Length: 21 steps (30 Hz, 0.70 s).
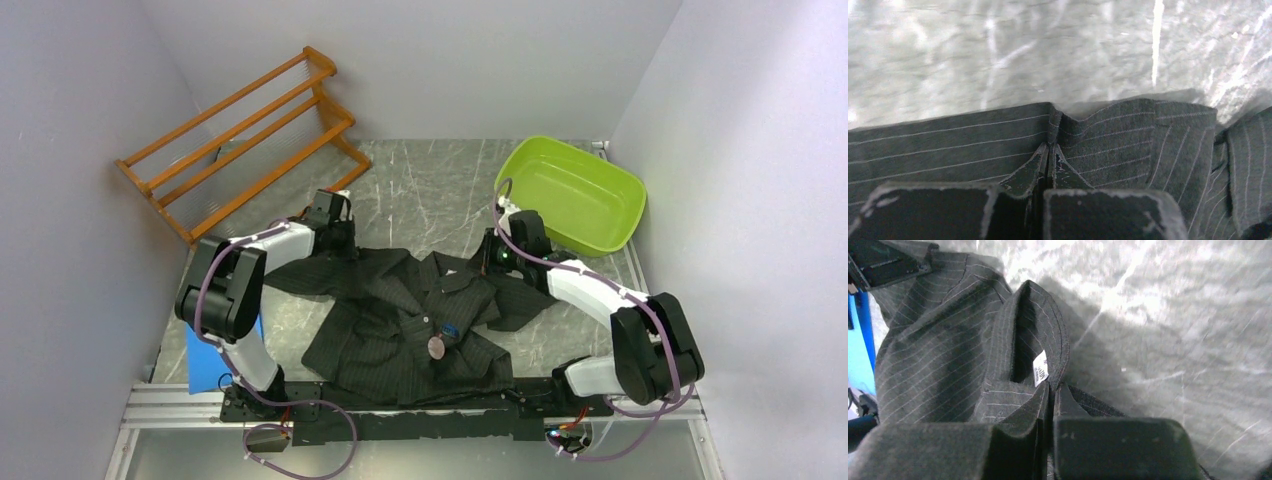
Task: Pin the brooch onto the clothing
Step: Flatten out the clothes at the center of the board.
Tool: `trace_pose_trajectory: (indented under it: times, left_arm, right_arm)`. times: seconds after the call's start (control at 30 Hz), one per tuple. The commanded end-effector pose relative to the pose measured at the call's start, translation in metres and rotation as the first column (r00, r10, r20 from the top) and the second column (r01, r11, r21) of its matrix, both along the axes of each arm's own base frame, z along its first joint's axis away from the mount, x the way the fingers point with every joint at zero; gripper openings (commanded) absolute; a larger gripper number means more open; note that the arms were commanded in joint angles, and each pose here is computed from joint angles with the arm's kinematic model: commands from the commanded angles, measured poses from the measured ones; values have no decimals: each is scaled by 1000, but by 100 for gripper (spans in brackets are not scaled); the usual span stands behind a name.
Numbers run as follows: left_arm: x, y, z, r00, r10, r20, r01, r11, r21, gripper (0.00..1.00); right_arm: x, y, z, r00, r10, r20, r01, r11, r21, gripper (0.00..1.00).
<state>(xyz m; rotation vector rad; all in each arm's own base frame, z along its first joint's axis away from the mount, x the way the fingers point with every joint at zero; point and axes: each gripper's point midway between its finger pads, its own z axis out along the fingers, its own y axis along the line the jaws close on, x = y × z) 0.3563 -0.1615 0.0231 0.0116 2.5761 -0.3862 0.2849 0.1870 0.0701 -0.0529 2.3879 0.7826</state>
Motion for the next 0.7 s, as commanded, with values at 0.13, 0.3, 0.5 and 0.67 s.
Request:
trace_pose_trajectory:
  times: [0.13,0.3,0.5,0.67]
  left_arm:
    - [14,45,51,983,140,118,-135,990,-51,3]
    - [16,66,64,971,191,142,-183,981,-62,2]
    - [12,60,78,974,154,168,-140,986,-93,3]
    - [9,72,92,946,232,226,-218,972,-84,3]
  right_arm:
    - [63,2,61,975,3,223,14,997,-74,0]
    - [97,21,93,942,30,336,-23,999,-25,0]
    - [141,43,93,940,47,337,-47,999,-9,10]
    - [156,53,93,953,110,281,-102,994,-44,55]
